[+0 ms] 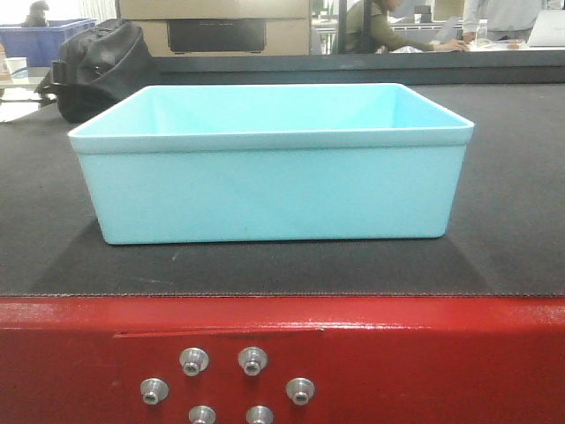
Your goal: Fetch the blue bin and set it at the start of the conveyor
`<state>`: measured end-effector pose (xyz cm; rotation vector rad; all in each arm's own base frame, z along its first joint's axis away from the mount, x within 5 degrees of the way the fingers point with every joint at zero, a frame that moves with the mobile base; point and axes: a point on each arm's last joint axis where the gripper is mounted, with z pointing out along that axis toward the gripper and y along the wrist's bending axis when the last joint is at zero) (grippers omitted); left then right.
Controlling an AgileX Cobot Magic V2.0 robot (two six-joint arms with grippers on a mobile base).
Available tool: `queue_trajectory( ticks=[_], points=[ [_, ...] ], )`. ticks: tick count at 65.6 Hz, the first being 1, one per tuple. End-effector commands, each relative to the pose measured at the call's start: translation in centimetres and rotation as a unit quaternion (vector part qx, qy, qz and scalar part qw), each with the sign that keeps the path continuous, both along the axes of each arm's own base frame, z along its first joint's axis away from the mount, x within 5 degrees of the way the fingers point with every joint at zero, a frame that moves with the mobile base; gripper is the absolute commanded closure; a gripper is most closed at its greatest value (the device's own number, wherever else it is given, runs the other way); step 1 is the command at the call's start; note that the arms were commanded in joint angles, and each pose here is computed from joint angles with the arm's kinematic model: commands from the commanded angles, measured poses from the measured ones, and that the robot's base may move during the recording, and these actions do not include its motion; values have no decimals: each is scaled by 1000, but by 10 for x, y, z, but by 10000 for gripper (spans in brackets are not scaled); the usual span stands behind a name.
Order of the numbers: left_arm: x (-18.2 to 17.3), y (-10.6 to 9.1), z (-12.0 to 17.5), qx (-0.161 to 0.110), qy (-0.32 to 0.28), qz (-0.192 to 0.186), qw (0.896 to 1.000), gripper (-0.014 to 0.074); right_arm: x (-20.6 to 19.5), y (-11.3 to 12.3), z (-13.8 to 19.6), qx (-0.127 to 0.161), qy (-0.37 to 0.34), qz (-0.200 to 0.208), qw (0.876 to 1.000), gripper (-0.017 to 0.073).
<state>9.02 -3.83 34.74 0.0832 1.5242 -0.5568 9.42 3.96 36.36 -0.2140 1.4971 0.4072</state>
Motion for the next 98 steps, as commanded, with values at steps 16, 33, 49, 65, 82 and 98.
queue_trajectory(
  ticks=[16,33,49,65,82,98],
  points=[
    [-2,0,3,-5,-13,-3,1000,704,-1,-1,2,-2,-10,0,1000,725],
    [-2,0,3,-5,-13,-3,1000,704,-9,-17,-20,-87,-31,-74,993,725],
    [-2,0,3,-5,-13,-3,1000,704,-21,-39,-77,-74,11,-191,979,725],
    [-2,0,3,-5,-13,-3,1000,704,-31,-41,-129,-77,32,-206,975,725],
    [-2,0,3,-5,-13,-3,1000,704,-38,-41,-157,-75,21,-214,974,725],
    [-2,0,4,-7,-16,-3,1000,704,-38,-44,-157,-73,18,-240,968,725]
  ],
)
